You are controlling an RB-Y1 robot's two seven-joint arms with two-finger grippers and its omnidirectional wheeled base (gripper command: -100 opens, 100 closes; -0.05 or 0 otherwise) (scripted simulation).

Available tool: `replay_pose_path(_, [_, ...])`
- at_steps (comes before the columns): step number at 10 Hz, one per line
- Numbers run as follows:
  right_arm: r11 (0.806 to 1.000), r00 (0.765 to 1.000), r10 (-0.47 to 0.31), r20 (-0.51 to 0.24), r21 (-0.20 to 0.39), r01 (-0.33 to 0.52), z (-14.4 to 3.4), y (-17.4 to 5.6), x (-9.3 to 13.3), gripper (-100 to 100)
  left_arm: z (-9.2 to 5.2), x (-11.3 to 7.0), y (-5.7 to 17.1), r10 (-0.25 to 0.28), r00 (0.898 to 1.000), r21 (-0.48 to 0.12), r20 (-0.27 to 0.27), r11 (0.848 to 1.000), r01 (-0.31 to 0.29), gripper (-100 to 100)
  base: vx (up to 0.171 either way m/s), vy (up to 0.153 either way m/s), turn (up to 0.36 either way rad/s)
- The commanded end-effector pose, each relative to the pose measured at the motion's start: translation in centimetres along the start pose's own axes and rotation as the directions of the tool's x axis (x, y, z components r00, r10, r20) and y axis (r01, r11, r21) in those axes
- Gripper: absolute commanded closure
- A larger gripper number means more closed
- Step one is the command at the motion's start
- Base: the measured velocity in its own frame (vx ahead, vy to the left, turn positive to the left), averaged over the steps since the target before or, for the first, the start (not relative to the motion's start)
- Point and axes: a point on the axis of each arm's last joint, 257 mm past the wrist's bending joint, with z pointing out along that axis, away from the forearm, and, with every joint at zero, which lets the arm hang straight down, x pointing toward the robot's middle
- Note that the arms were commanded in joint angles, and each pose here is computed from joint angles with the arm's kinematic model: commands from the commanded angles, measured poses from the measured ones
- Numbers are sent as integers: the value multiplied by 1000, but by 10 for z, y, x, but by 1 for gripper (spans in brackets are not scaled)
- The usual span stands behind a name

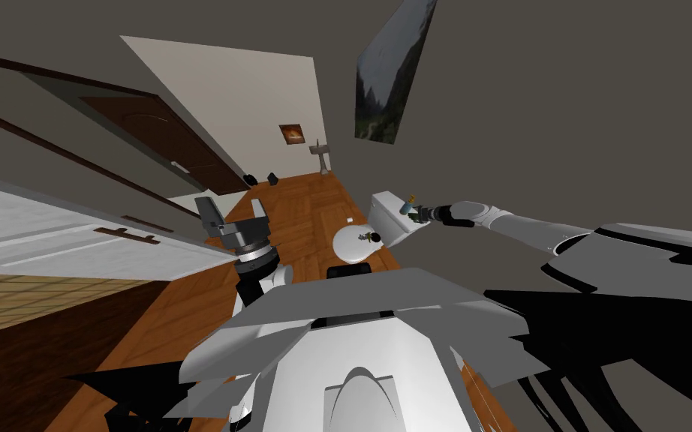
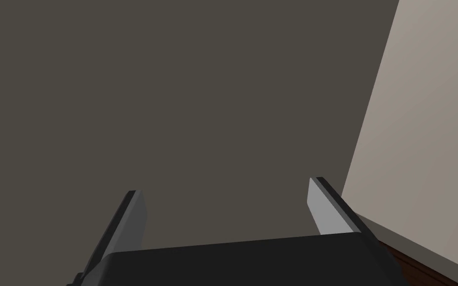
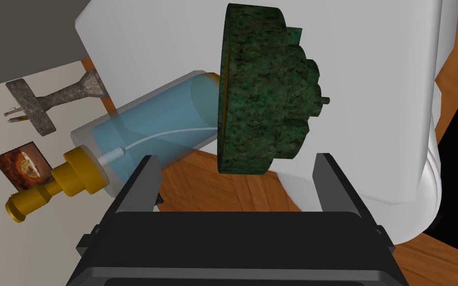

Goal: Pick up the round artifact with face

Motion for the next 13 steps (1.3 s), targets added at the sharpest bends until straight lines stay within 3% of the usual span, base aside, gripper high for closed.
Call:
replay_pose_path(1, [1000,1000,0,0,0,0,0,0,0,100,0,0,0,0,1000,0,0,1000,0,0,6,4,-1])
replay_pose_path(5, [1000,1000,7,-1,3,-7,0,-1,0,100,0,0,0,0,1000,0,0,1000,0,0,0,1,-5])
replay_pose_path(6, [1000,1000,7,-1,3,-7,0,-1,0,0,0,0,0,0,1000,0,0,1000,0,0,0,0,0])
replay_pose_path(7, [999,998,40,-39,-6,-41,-3,3,16,100,0,0,0,0,1000,0,0,1000,0,0,-117,-54,351])
replay_pose_path(8, [999,998,42,-39,-6,-42,-3,3,16,100,0,0,0,0,1000,0,0,1000,0,0,-151,-114,352])
replay_pose_path(11, [994,987,103,-120,-9,-104,-12,11,49,100,0,0,0,0,1000,0,0,1000,0,0,-179,-110,345])
replay_pose_path(13, [990,983,138,-121,-5,-140,-12,11,49,100,0,0,0,0,1000,0,0,1000,0,0,-118,-48,95])
